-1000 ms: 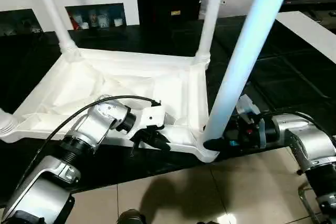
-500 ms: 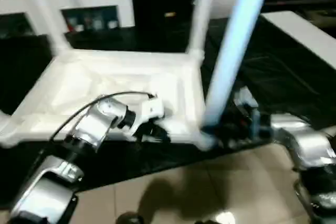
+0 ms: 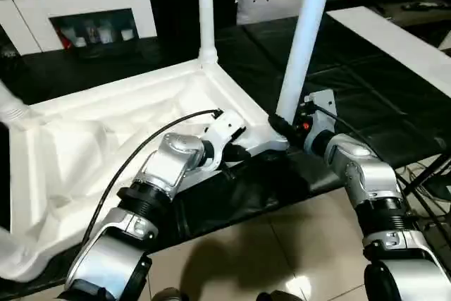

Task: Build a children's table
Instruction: Rotate leg to tighten

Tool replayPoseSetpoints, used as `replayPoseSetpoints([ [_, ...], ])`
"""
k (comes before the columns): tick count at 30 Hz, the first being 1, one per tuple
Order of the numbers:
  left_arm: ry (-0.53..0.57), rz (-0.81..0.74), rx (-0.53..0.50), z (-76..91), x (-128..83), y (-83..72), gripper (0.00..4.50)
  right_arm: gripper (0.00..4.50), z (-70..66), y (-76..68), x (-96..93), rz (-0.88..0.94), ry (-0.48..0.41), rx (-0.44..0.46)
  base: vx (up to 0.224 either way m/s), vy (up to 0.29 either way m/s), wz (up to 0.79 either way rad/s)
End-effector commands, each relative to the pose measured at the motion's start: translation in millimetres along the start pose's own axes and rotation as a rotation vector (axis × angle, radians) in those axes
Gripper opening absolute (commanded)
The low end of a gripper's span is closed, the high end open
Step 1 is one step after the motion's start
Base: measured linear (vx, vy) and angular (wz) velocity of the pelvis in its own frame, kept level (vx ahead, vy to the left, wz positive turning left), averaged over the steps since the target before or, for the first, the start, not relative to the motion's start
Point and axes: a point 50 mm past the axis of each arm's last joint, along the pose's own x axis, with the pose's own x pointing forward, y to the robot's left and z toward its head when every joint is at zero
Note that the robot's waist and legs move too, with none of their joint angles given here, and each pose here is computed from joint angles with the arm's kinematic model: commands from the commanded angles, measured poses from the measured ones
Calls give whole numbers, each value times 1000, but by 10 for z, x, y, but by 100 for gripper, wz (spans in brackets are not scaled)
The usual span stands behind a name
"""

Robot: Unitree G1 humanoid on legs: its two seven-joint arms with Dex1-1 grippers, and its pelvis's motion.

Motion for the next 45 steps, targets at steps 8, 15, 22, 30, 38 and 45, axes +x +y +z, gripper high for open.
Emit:
replayPoseSetpoints([
  [8, -32, -161, 208, 48, -144, -29, 0, 377, -39, -40, -253, 247, 23, -136, 0, 0, 0],
  [15, 31, -341, 342, -58, -301, -35, 0, 432, -29, -133, -498, 421, 139, -255, 0, 0, 0],
  [22, 85, -496, 422, -131, -410, -57, 0, 417, -32, -91, -702, 659, 203, -311, 0, 0, 0],
  [30, 131, -619, 472, -183, -495, -90, 0, 351, -124, 79, -786, 838, 246, -261, 0, 0, 0],
  [38, 123, -625, 473, -167, -488, -71, 0, 293, -155, 134, -822, 914, 274, -219, 0, 0, 0],
  [45, 88, -612, 414, -160, -481, -72, 0, 241, -162, 151, -822, 899, 269, -171, 0, 0, 0],
])
